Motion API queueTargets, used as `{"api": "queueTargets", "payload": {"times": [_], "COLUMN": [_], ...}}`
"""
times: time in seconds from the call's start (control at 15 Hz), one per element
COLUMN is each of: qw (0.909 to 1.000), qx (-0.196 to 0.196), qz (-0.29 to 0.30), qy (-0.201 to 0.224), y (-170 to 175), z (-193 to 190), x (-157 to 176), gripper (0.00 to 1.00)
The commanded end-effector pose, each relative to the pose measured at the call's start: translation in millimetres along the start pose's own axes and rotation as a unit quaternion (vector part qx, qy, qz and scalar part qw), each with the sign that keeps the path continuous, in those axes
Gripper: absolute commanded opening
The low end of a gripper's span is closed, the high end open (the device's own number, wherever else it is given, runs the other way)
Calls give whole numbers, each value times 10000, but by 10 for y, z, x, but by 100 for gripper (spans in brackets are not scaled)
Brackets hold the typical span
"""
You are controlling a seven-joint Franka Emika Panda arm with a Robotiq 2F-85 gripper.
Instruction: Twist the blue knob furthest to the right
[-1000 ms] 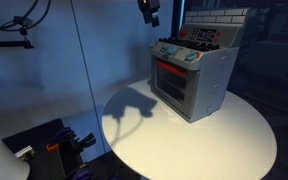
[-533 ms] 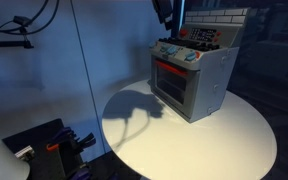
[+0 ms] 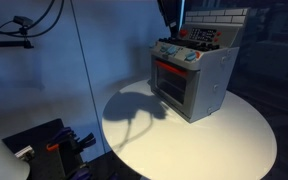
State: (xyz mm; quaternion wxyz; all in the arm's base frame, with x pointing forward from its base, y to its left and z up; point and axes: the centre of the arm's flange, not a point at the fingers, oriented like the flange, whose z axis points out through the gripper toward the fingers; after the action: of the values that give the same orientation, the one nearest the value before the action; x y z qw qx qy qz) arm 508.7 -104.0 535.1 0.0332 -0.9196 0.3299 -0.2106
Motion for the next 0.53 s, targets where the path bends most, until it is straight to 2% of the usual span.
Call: {"api": "queueTargets", "payload": {"times": [0.0,0.47], "qw": [10000,9997], "qx": [0,104], "qz": [0,214], "qy": [0,-67], "y": [0,36], "z": [0,88], "x": [0,95], "gripper": [100,100]}}
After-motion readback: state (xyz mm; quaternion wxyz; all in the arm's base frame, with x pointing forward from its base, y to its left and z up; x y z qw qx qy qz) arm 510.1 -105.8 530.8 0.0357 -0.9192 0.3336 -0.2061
